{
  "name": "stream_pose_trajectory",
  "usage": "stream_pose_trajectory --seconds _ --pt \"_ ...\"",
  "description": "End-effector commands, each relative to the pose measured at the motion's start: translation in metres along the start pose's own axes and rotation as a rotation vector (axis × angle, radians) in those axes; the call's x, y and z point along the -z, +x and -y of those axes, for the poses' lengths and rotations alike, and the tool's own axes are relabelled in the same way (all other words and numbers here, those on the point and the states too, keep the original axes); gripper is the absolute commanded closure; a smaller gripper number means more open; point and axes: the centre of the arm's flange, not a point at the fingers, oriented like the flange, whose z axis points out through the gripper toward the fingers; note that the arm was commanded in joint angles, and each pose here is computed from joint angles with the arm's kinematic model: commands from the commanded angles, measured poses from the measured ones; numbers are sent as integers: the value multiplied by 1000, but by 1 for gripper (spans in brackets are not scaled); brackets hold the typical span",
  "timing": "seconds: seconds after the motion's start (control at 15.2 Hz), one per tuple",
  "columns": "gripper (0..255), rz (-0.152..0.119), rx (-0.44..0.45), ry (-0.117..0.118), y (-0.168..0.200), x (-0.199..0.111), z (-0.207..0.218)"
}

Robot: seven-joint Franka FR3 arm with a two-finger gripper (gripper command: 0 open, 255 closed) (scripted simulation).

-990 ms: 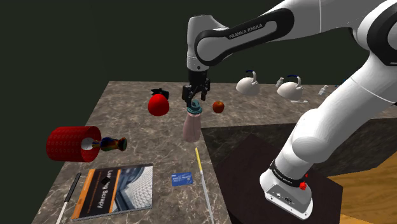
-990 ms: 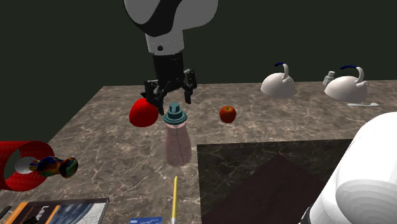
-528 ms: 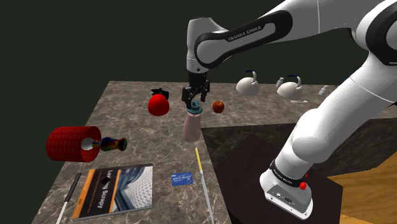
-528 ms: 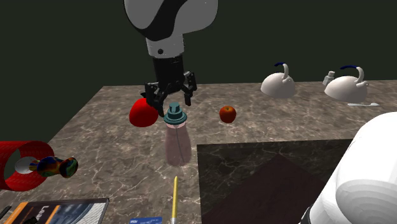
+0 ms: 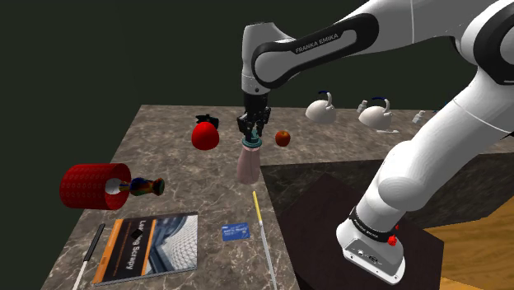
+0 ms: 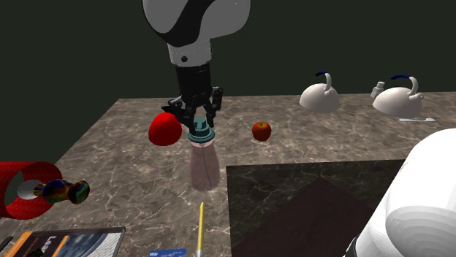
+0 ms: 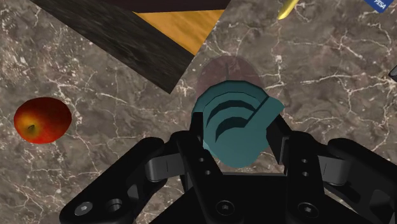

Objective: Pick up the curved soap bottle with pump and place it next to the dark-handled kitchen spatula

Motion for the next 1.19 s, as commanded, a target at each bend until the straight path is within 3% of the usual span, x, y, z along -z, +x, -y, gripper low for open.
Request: stream_pose_trajectory --seconds 0.0,0.13,1.12 --pt "255 0 0 0 0 0 0" --pt "255 0 0 0 0 0 0" --pt "255 0 0 0 -5 79 -2"
